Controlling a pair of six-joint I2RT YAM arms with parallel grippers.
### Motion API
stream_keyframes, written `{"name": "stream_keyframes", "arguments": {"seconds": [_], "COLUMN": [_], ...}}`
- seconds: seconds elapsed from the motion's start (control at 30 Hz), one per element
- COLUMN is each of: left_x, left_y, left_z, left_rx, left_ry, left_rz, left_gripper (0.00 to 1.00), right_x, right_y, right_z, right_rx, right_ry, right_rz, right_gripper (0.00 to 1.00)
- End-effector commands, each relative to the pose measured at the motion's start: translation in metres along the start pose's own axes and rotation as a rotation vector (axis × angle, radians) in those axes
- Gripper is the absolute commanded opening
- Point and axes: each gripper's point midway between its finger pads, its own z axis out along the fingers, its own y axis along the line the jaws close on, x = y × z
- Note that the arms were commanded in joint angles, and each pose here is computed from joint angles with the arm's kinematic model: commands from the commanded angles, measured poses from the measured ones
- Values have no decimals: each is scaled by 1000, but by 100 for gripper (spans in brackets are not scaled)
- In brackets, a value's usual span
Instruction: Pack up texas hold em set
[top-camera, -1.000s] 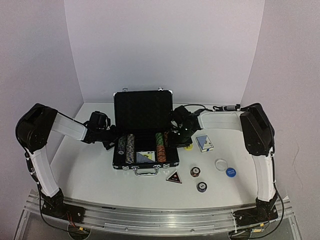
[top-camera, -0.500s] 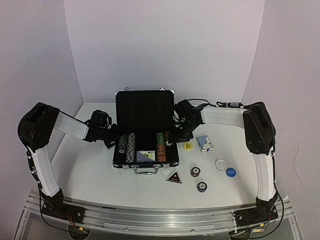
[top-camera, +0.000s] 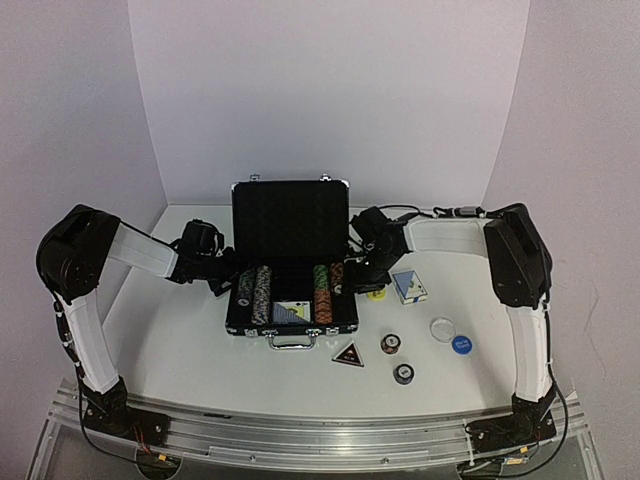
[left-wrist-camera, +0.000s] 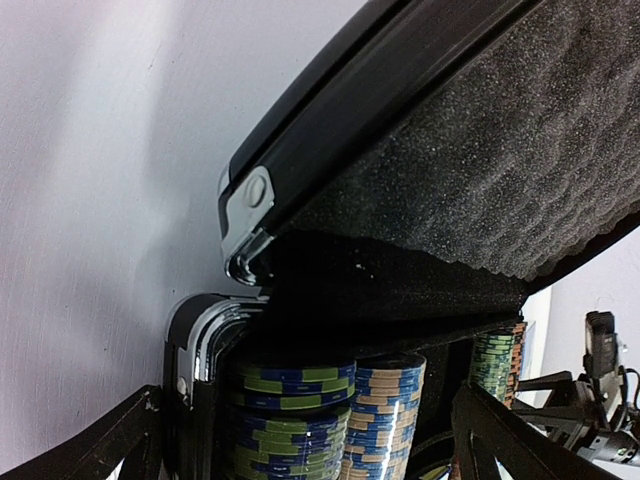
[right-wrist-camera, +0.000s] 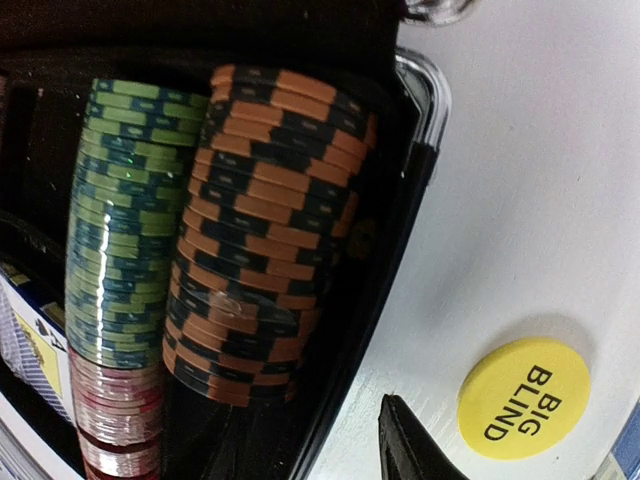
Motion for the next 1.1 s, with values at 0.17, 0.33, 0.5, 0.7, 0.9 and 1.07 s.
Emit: {"name": "stream_keyframes", "arguments": {"seconds": [0.17,0.33,0.5,0.7,0.9,1.07], "left_x": [15,14,6,-21,-27,-17], "left_y": [5,1,-5,-25,-19,-3], "left_z": [5,4,-7,-57,-138,-213], "left_rx": [-15,-7,-21,-83,-263,-342], "left_ry": [51,48,18,-99,-183,-281], "left_rz": [1,6,24,64,52,17], "left_gripper": [100,100,100,100,100,100], "right_x": [-7,-12,-12,14,72,115], "right_y": [14,21,25,18,0,-14], "right_z": [-34,-49,-76,-117,-136,-133], "right_rx": [-61,-80,-91,-77,-67,-61], "right_ry": [-51,-80,-121,-161,-132,-79], "right_rz": [-57,-62,-53,-3,67,103], "right_gripper": [44,46,59,89,93,94]}}
